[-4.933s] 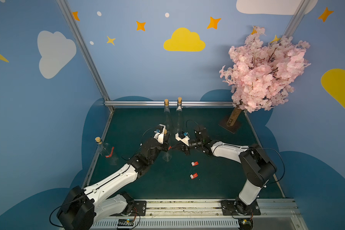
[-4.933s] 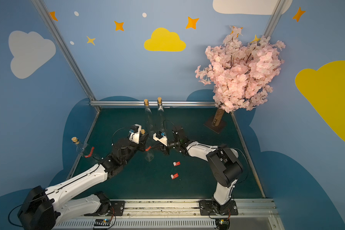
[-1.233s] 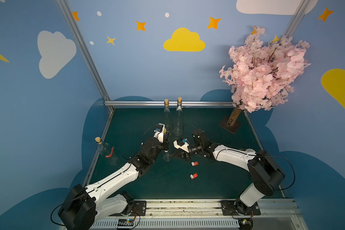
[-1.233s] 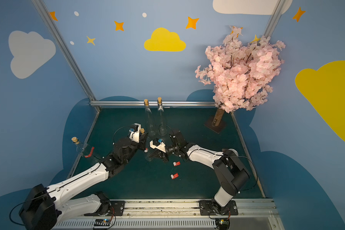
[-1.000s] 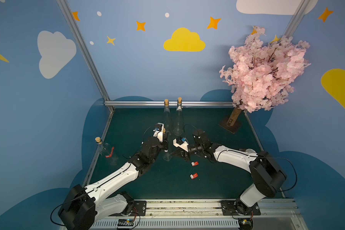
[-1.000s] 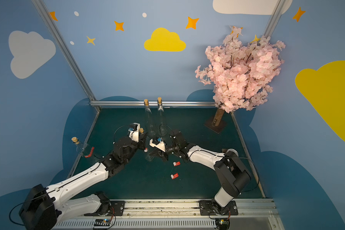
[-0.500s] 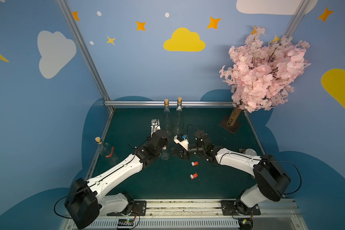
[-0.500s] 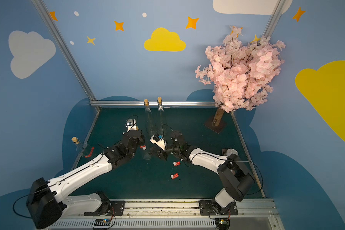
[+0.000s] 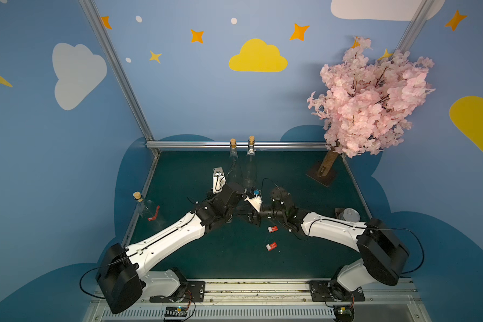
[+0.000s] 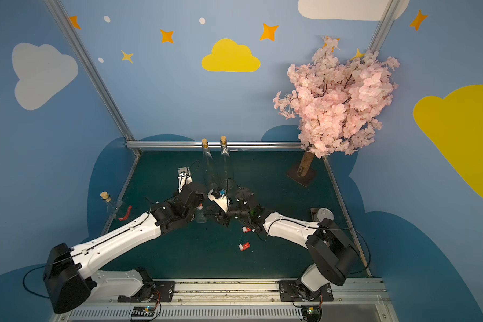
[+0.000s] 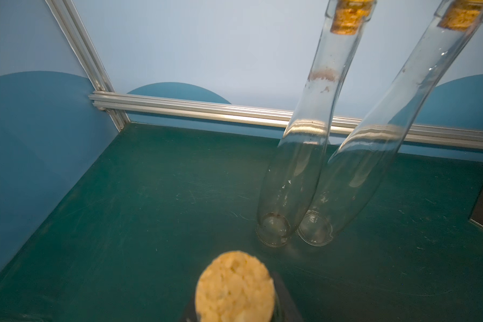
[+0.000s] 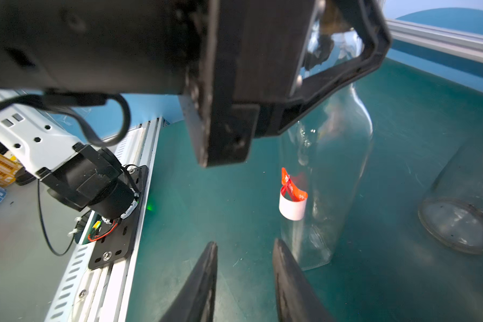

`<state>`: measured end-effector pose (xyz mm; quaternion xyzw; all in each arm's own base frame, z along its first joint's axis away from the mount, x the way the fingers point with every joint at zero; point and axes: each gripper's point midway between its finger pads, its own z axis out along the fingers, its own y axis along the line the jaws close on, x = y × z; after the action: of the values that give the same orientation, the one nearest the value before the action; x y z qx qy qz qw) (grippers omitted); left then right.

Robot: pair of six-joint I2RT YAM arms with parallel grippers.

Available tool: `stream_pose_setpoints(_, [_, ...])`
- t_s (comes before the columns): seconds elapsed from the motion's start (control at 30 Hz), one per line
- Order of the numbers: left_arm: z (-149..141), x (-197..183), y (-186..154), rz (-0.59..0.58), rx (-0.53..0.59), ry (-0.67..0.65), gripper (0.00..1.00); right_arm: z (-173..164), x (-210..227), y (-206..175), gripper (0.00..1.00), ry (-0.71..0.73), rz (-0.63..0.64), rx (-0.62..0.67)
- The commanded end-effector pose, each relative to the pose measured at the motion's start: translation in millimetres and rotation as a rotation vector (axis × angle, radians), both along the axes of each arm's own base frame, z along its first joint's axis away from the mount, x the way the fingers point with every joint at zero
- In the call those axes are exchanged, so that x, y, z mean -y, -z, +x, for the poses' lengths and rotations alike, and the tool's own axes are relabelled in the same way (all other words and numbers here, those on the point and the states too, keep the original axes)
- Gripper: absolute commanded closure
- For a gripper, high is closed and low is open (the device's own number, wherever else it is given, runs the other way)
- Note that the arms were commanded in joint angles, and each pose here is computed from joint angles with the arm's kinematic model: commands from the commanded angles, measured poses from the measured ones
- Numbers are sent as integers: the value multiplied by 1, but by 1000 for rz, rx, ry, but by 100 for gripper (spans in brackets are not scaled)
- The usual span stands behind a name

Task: Remove the label from the bottle
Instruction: Adjust the bottle at the center of the board.

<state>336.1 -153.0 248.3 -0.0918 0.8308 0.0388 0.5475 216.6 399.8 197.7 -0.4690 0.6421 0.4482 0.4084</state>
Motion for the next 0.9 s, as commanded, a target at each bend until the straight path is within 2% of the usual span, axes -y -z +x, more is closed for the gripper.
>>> stream_pose_setpoints(0.0, [2, -3, -30, -33, 82, -59, 97, 2, -4, -14, 67, 28, 53, 25])
stream_pose_setpoints(0.17, [1, -2, -34, -31, 93, -88, 97, 4, -9, -10, 72, 68, 65, 21])
stream_pose_setpoints(0.4, [1, -1, -30, -20, 92, -116, 97, 6, -13, -3, 72, 130, 73, 45])
stream_pose_setpoints(0.63, [0, -2, -27, -20, 93, -116, 97, 14, -9, 6, 64, 210, 68, 70])
stream_pose_setpoints(0.87, [0, -2, -24, -20, 91, -112, 97, 21, -15, 8, 53, 231, 84, 66])
